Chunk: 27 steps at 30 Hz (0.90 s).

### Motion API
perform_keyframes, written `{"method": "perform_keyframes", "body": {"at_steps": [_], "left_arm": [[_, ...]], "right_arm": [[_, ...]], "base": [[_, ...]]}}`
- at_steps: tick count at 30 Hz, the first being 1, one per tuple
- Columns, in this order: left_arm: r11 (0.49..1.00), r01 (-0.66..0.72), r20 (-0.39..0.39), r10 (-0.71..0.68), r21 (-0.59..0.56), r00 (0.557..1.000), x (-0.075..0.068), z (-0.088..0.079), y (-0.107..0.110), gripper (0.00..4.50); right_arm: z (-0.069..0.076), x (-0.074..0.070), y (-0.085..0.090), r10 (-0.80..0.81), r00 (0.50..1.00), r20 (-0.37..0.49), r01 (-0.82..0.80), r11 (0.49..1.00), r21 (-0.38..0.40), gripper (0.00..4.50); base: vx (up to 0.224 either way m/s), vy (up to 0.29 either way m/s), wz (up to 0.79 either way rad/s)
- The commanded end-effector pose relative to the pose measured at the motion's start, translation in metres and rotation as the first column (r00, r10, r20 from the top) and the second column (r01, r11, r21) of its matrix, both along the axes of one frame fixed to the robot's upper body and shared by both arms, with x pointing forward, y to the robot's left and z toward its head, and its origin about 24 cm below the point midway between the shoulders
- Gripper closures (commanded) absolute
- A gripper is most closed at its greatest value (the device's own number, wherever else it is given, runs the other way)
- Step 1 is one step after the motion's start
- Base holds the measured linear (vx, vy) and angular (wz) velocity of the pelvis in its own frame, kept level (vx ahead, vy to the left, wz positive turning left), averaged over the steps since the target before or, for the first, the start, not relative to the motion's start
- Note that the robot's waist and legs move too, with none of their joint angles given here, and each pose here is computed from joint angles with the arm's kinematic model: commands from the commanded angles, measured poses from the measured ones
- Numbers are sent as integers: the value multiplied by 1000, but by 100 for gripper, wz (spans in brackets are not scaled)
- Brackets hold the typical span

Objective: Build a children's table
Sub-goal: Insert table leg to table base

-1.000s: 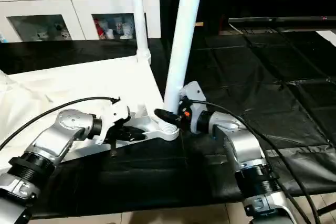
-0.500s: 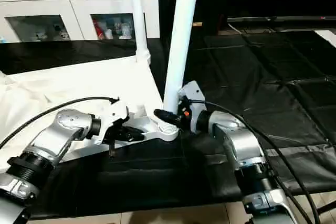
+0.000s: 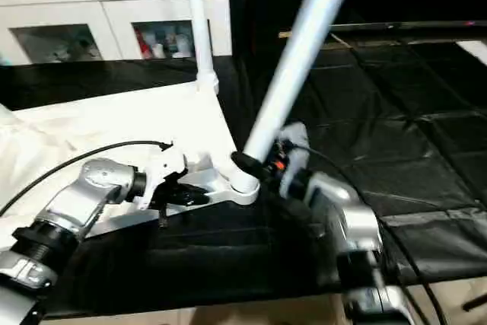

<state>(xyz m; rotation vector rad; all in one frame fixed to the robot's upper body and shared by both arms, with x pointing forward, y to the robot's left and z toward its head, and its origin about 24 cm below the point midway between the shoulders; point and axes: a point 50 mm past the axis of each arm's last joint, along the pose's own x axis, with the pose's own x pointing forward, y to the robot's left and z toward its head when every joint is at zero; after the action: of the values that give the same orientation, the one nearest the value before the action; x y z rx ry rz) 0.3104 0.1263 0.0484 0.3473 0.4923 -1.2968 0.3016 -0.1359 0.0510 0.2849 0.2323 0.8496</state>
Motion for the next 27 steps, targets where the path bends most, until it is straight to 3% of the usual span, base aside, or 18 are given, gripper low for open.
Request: {"method": "perform_keyframes", "body": {"at_steps": [1,6,9,13,20,21,27], "left_arm": [[999,-36,56,36,-10,998,11,14,2,450],[997,-74,68,75,-13,995,16,14,2,450],[997,-81,72,82,-15,994,17,13,1,450],[996,-83,73,84,-18,994,15,12,1,450],[999,-34,72,34,-5,997,9,10,4,450],[999,46,61,-47,12,997,2,10,4,450],[986,158,62,-161,51,985,-1,12,1,450]], "right_arm": [[-21,-13,1,9,998,-66,-13,999,-52,257],[-24,-24,-1,-2,1000,23,5,991,-133,257],[-26,-29,2,73,994,86,-49,967,-251,257],[-32,-32,5,180,980,85,-135,915,-381,257],[-29,-28,14,274,959,64,-234,902,-362,257],[-26,-23,19,327,944,51,-293,898,-330,257],[-29,-26,20,442,897,11,-417,854,-312,257]], "base": [[0,0,0],[0,0,0],[0,0,0],[0,0,0],[0,0,0],[0,0,0],[0,0,0]]}}
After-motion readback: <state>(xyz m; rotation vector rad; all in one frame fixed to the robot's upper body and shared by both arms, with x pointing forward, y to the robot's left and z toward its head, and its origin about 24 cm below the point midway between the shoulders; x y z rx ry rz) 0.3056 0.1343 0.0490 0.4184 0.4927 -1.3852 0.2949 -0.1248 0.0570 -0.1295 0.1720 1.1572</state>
